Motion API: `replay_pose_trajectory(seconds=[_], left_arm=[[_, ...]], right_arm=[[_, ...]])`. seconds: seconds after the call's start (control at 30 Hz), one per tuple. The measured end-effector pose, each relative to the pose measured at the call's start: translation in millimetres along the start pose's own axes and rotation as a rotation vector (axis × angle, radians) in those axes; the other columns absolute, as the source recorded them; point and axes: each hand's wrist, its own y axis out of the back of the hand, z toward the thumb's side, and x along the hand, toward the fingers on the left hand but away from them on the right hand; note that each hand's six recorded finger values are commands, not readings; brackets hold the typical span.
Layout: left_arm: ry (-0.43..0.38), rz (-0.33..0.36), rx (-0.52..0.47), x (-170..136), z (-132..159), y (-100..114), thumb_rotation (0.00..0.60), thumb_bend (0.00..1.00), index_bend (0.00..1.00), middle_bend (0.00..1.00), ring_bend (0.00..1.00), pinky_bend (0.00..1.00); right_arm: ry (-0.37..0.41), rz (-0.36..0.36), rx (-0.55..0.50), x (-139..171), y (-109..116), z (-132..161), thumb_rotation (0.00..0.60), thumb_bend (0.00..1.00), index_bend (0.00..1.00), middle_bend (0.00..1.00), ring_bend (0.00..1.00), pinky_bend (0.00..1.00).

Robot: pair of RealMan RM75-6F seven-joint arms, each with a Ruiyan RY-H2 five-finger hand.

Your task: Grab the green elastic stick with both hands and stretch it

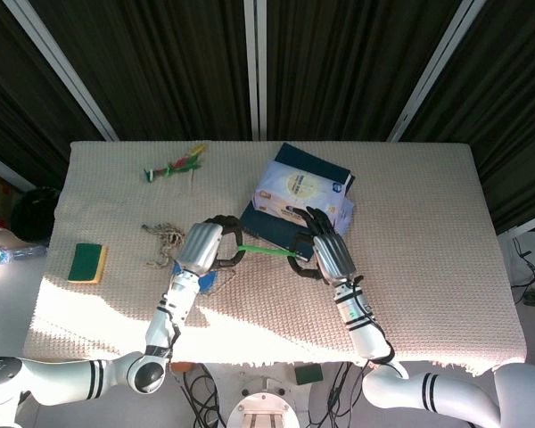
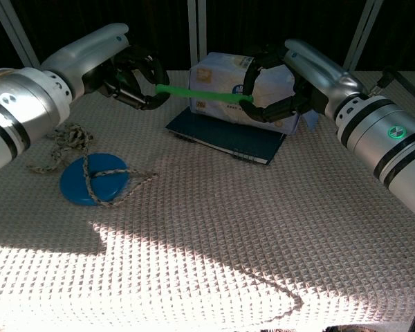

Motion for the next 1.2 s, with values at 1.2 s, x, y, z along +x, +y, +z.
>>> replay_pose_trajectory(seconds=[1.2], left_arm=[[0.096, 0.05, 0.028, -27.6, -44.0, 29.2, 0.599, 0.31, 0.61, 0.38, 0.33, 0.41]], right_arm=[[-0.054, -0.084, -0.007, 15.4, 40.6, -26.6, 0.6, 0.38, 0.64, 0.09, 0.0, 0.0]])
